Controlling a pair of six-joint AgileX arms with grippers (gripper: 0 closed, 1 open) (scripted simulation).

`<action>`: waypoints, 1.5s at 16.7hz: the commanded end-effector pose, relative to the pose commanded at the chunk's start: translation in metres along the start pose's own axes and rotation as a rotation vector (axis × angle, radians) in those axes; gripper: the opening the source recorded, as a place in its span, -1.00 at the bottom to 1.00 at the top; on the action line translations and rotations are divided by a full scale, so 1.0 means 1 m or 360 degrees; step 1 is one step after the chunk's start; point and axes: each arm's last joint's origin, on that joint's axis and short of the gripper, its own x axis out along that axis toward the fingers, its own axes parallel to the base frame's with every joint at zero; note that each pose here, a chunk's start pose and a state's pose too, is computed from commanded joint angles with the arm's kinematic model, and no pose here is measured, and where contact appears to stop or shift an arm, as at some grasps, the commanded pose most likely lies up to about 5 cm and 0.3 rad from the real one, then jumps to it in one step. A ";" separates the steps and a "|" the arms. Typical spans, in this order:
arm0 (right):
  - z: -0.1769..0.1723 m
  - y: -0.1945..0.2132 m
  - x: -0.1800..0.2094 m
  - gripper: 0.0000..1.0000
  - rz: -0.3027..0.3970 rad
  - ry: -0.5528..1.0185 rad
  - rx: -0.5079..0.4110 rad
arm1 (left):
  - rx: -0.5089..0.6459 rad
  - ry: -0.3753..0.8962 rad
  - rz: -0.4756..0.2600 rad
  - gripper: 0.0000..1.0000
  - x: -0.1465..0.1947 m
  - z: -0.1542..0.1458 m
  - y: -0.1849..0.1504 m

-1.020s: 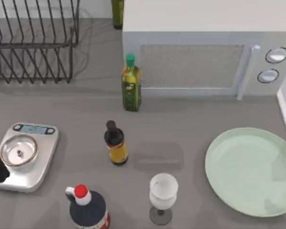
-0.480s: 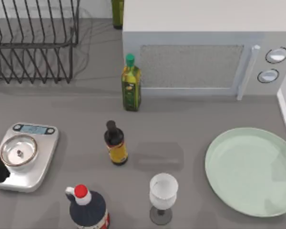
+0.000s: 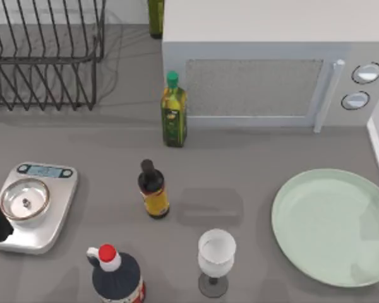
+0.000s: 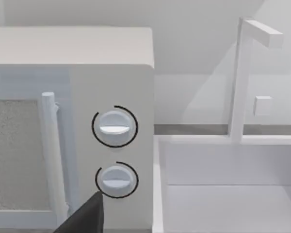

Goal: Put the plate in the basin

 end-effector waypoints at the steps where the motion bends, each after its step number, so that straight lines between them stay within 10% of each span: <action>1: 0.000 0.000 0.000 1.00 0.0000 0.0000 0.0000 | 0.0000 0.0000 0.0000 1.00 0.000 0.000 0.000; 12: 0.024 0.010 0.003 1.00 0.0137 0.0197 0.0121 | 0.0000 0.0000 0.0000 1.00 0.000 0.000 0.000; 19: 0.084 0.056 0.044 1.00 0.0381 0.0990 0.0319 | 0.0000 0.0000 0.0000 1.00 0.000 0.000 0.000; 25: 0.085 0.134 0.118 1.00 0.0295 0.1842 0.0234 | 0.0000 0.0000 0.0000 1.00 0.000 0.000 0.000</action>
